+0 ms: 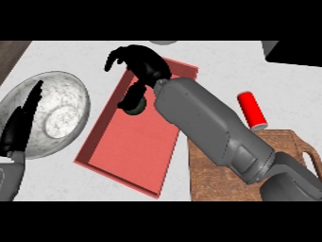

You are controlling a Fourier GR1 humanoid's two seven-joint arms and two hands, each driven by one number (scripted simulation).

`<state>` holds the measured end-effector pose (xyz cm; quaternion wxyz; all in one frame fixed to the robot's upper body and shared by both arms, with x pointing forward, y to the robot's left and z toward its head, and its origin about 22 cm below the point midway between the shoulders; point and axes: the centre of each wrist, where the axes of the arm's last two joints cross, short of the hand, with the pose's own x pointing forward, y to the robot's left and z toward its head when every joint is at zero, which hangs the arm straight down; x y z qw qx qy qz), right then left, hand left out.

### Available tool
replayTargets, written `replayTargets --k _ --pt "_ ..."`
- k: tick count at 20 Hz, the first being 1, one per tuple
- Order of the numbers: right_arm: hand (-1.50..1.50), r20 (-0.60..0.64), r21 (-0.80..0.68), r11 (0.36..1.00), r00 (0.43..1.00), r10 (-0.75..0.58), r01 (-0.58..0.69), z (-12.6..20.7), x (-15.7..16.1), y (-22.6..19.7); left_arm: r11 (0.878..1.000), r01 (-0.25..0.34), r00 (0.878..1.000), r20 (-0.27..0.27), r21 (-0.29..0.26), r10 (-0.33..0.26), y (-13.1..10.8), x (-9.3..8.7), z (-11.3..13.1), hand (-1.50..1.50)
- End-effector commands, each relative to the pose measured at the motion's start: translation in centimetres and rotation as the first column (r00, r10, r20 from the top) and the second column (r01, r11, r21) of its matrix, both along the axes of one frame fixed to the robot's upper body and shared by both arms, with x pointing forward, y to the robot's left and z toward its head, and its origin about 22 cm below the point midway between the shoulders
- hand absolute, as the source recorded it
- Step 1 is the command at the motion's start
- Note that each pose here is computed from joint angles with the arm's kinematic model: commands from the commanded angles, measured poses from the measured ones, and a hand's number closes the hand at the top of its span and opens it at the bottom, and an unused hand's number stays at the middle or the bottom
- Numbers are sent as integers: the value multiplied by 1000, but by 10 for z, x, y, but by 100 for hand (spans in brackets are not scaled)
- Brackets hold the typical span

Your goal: Pick the squash from the cutting board and place it in the cardboard box

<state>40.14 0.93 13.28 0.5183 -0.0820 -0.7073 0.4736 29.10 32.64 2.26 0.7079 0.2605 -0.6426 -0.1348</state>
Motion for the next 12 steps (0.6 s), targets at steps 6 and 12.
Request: replayTargets --k 6,12 --pt "-150 43 199 980 999 15 -23 5 -6 8 1000 -3 1000 19 17 3 -9 7 0 0" --pt "-150 17 432 901 998 -62 48 5 9 -9 999 -32 999 -15 10 32 10 -5 10 0"
